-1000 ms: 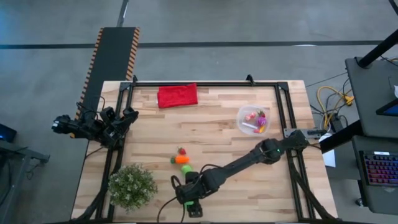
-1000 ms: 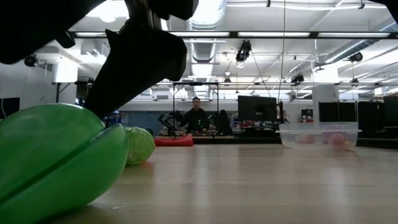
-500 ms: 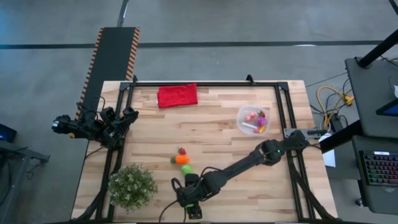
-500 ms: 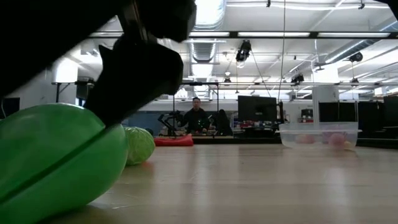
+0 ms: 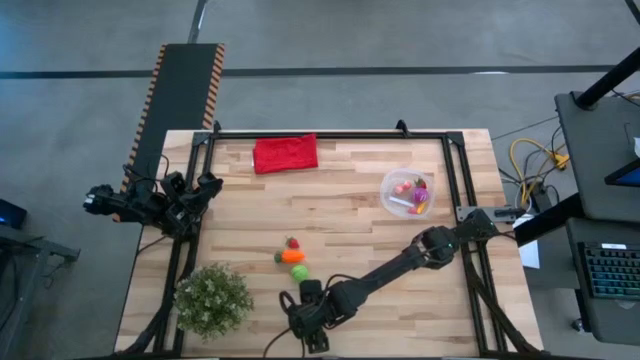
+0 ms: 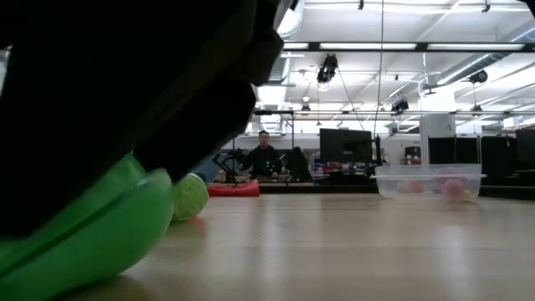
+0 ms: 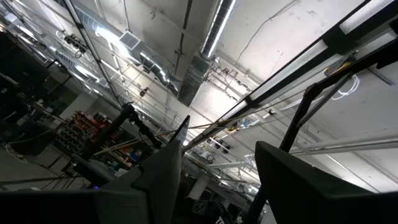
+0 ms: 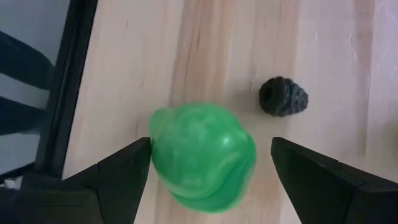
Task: Pick and placing Produce into tupperware
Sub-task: Put the green avocado into the transparent container
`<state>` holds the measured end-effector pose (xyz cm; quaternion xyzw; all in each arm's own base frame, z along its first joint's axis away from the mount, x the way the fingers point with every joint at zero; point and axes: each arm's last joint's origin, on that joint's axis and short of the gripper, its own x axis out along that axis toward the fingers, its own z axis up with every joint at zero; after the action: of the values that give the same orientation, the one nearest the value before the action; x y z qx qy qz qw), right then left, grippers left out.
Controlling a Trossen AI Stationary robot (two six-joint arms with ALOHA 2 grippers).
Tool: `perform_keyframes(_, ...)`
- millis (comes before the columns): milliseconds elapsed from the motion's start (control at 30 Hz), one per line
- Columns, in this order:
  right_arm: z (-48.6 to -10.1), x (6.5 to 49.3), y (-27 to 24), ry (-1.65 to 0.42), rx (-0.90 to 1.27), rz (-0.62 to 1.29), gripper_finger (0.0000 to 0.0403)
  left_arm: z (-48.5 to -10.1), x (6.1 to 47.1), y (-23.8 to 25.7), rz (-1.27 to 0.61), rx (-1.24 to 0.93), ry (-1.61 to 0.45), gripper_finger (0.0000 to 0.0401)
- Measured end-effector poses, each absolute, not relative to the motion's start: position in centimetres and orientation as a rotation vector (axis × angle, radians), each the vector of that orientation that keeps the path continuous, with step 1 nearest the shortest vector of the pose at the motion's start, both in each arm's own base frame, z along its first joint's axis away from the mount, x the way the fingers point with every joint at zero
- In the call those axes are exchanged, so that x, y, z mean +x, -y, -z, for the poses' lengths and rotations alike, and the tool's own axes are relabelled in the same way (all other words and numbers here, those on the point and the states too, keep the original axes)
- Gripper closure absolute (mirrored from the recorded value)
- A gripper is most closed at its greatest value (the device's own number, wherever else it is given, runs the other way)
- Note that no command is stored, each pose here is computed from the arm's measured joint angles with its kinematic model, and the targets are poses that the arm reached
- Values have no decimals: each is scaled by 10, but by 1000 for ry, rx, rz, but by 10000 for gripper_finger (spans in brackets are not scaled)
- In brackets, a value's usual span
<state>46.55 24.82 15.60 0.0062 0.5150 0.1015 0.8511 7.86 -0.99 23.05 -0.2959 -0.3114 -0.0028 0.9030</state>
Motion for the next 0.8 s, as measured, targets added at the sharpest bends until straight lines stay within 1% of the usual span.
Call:
perform_keyframes(133, -154, 463, -253, -1087, 36, -224, 78, -230, 79, 10, 3, -613, 644, 209)
perform_keyframes(400, -154, 457, -264, -1080, 16, -235, 82, -230, 79, 10, 3, -613, 644, 209)
perform_keyframes(633, -152, 459, -261, -1062, 38, -160, 96, -230, 79, 10, 3, -613, 644, 209)
perform_keyframes(800, -145, 458, -260, -1066, 42, -160, 93, -230, 79, 10, 3, -613, 644, 209)
